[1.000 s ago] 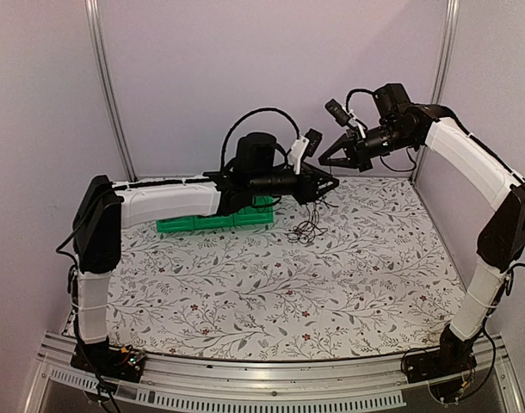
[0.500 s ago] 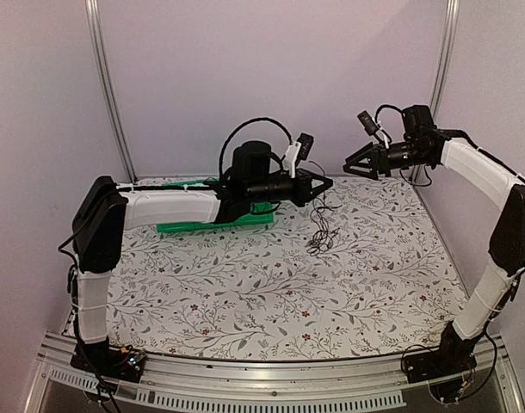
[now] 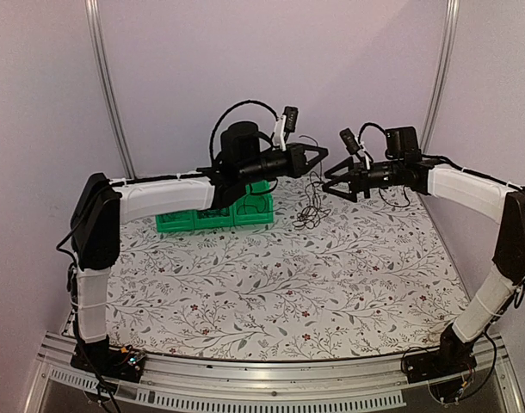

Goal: Untangle the cables

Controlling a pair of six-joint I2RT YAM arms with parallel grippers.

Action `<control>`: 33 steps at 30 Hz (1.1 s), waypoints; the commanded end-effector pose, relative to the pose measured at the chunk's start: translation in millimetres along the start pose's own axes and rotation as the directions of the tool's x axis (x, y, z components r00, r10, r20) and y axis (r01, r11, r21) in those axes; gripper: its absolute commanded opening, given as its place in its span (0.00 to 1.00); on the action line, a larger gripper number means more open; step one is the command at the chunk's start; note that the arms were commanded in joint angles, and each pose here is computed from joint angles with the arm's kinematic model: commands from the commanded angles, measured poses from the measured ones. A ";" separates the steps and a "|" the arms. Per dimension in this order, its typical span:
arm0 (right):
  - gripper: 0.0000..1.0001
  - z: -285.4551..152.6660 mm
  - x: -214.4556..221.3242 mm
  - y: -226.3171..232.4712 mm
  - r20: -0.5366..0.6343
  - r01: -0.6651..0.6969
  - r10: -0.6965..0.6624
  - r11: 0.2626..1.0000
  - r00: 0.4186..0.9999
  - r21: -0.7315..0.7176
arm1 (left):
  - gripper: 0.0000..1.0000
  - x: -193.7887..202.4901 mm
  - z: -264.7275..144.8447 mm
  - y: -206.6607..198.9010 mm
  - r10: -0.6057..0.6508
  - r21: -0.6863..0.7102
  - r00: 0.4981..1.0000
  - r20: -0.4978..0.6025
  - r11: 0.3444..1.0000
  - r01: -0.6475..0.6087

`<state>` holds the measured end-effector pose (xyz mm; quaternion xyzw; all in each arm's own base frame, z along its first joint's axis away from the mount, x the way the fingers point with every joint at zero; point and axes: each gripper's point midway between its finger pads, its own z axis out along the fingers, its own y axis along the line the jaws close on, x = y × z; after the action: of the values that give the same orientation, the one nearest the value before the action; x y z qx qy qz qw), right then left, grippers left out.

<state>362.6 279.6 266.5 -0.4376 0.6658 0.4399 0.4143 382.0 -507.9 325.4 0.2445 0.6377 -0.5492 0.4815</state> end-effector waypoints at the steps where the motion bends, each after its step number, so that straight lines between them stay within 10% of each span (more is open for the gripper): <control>1: 0.77 6.6 -19.5 1.3 0.054 0.104 -0.104 0.995 0.993 0.014 | 0.00 -27.6 7.2 -15.8 0.000 0.043 0.999 0.052 0.999 -0.003; 8: 0.25 21.3 -12.1 -24.4 0.087 -0.028 0.025 0.999 0.996 0.038 | 0.00 -55.0 10.9 -35.2 0.022 0.069 0.996 0.084 0.997 -0.028; 12: 0.11 33.9 16.5 -47.0 0.056 -0.131 0.127 0.990 0.990 0.060 | 0.00 -71.5 13.1 -49.0 0.065 0.080 0.993 0.095 0.994 -0.073; 23: 0.19 8.5 150.4 -122.9 0.008 -0.502 0.514 0.833 0.858 0.232 | 0.00 -158.3 -2.9 -92.1 0.220 0.044 0.941 0.257 0.970 -0.238; 33: 0.33 -9.1 95.1 -104.9 0.025 -0.424 0.425 0.894 0.905 0.148 | 0.00 -181.8 -12.4 -98.5 0.254 0.006 0.917 0.307 0.963 -0.269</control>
<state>441.1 216.1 90.2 -0.1950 0.8222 0.4442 0.2978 373.9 -490.4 521.0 0.2553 0.5046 -0.5367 0.6262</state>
